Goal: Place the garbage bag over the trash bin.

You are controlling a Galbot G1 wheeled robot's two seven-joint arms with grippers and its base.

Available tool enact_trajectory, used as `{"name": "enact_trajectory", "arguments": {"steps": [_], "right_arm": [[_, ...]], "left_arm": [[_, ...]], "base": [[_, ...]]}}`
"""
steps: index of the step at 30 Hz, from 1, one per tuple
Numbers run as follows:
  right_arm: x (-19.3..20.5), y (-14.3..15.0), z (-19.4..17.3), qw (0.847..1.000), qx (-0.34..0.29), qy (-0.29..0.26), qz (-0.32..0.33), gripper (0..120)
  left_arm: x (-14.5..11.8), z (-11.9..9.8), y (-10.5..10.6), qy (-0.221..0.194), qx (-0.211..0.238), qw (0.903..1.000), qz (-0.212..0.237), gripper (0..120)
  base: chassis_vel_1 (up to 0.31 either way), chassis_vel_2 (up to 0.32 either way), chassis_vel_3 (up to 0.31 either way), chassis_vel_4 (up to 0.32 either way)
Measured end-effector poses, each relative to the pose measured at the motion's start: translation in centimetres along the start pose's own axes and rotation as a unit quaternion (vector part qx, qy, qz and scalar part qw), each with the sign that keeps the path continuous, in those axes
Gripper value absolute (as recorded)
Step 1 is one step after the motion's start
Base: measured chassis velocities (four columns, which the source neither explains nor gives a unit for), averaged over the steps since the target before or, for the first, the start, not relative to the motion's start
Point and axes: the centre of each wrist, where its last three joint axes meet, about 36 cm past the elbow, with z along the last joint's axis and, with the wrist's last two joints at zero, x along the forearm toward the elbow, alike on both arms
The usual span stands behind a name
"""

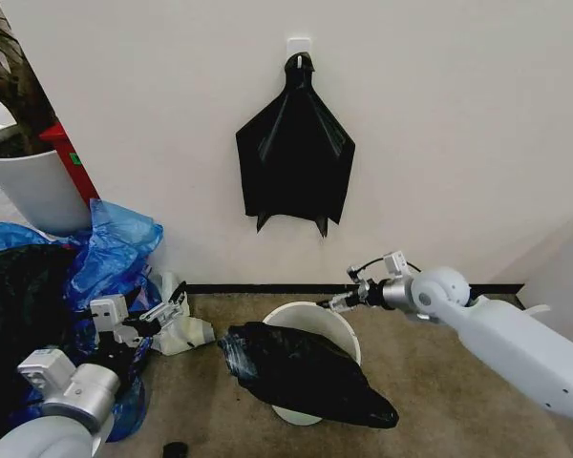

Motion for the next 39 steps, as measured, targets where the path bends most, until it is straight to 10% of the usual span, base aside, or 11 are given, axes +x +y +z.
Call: {"name": "enact_trajectory", "arguments": {"steps": [13,39], "right_arm": [[-3.5,0.9,1.2,0.999,-0.035,0.017,0.008,98],[-3.9,4.5,1.2,0.987,-0.131,0.018,0.095,3]], "left_arm": [[-0.1,0.2,-1.4,0.001,0.009,0.9999,0.01,100],[0.2,0.9,-3.4,-0.01,0.018,0.9992,0.035,100]], "base": [[0.0,0.0,0.0,0.0],[0.0,0.0,0.0,0.0]]}}
